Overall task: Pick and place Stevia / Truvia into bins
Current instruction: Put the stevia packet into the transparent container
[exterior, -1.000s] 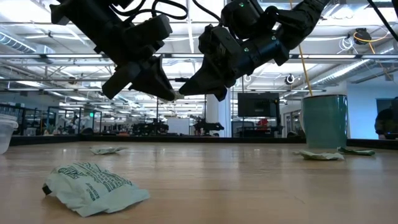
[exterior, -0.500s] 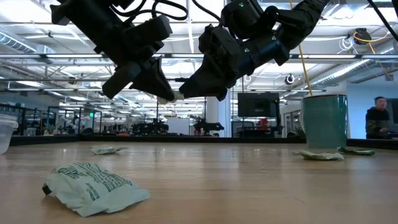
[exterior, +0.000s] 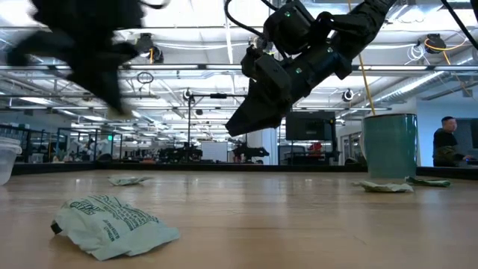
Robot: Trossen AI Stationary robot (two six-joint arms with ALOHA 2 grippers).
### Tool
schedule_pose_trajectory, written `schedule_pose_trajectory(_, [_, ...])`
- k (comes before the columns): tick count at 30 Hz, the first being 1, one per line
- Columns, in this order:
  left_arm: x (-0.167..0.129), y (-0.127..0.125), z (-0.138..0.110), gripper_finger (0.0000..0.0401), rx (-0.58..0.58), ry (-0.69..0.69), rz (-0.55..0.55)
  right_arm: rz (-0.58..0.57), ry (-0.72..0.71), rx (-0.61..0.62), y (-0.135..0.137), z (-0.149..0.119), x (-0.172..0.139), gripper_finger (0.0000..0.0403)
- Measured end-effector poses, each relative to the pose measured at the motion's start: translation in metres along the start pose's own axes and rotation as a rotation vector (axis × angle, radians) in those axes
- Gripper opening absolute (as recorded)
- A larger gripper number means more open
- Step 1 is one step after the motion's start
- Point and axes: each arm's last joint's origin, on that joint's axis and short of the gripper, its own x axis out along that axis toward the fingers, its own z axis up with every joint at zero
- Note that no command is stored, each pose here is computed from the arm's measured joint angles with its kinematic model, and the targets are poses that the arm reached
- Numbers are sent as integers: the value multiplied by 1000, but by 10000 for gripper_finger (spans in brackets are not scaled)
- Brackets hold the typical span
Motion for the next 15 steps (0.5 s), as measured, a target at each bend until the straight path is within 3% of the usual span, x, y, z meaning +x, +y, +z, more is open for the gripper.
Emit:
schedule_pose_trajectory(3, [-14, -13, -12, 11, -243, 99, -207, -1, 4, -35, 0, 0, 0, 161])
schedule_pose_trajectory(6, [-21, -29, -23, 12, -387, 175, -280, -2, 14, -54, 0, -1, 0, 162])
schedule_pose_trajectory(10, [-21, -47, -41, 5, -463, 291, -277, -1, 14, -57, 0, -1, 0, 162])
schedule_pose_trajectory(15, [-11, -55, -62, 32, -611, 379, -214, -1, 14, -57, 0, -1, 0, 161])
